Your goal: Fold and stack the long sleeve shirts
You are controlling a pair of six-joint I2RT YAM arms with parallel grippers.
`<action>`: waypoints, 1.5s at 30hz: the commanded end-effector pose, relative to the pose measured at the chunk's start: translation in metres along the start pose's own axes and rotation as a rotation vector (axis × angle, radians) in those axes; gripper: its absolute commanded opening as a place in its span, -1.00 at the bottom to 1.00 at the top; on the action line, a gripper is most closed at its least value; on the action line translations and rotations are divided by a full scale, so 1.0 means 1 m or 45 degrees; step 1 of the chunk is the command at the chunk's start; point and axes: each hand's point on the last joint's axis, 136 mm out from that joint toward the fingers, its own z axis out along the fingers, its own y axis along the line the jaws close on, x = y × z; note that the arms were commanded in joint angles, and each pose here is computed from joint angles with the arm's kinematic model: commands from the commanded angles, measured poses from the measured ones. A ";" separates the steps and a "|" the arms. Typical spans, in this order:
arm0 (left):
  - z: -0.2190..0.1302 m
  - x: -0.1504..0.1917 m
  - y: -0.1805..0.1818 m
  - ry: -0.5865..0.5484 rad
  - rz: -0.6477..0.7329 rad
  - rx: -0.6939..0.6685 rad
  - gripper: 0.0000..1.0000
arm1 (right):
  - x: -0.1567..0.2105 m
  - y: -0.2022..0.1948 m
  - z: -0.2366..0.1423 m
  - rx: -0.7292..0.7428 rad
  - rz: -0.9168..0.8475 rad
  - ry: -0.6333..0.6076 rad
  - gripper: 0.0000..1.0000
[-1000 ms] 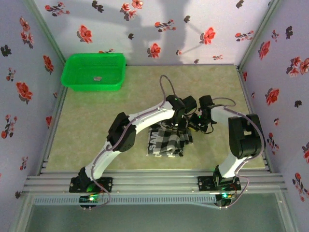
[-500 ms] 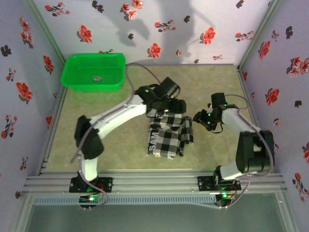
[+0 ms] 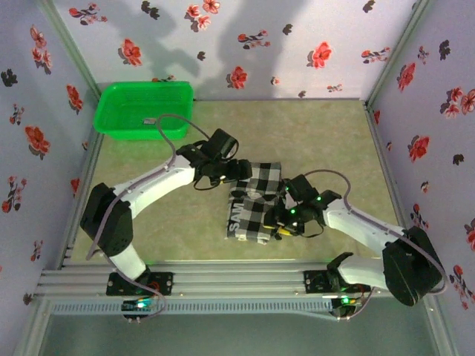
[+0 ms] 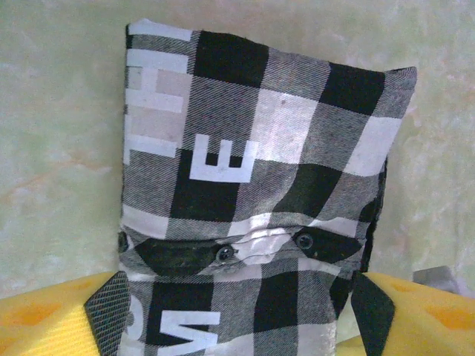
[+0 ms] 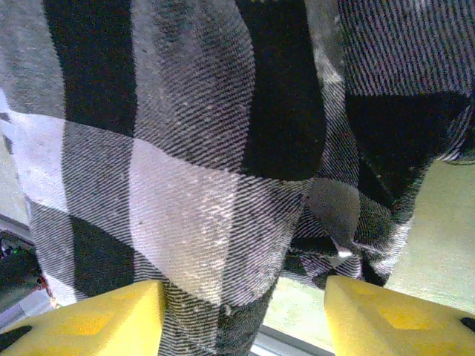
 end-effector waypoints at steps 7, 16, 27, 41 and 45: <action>0.034 0.006 -0.013 -0.001 -0.051 0.081 0.61 | -0.011 0.020 0.005 0.024 -0.054 -0.017 -0.46; 0.065 0.036 -0.022 0.070 -0.046 0.047 0.61 | -0.027 0.014 -0.028 0.203 -0.157 -0.052 -0.77; 0.089 0.056 -0.023 0.109 -0.029 0.016 0.61 | -0.032 -0.028 -0.012 0.296 -0.104 -0.034 -0.77; 0.069 0.056 -0.031 0.062 -0.048 0.098 0.62 | -0.083 -0.036 -0.038 0.395 -0.094 -0.239 -0.14; 0.037 0.051 -0.040 0.031 -0.041 0.140 0.65 | -0.092 -0.015 -0.080 0.357 -0.094 -0.345 0.14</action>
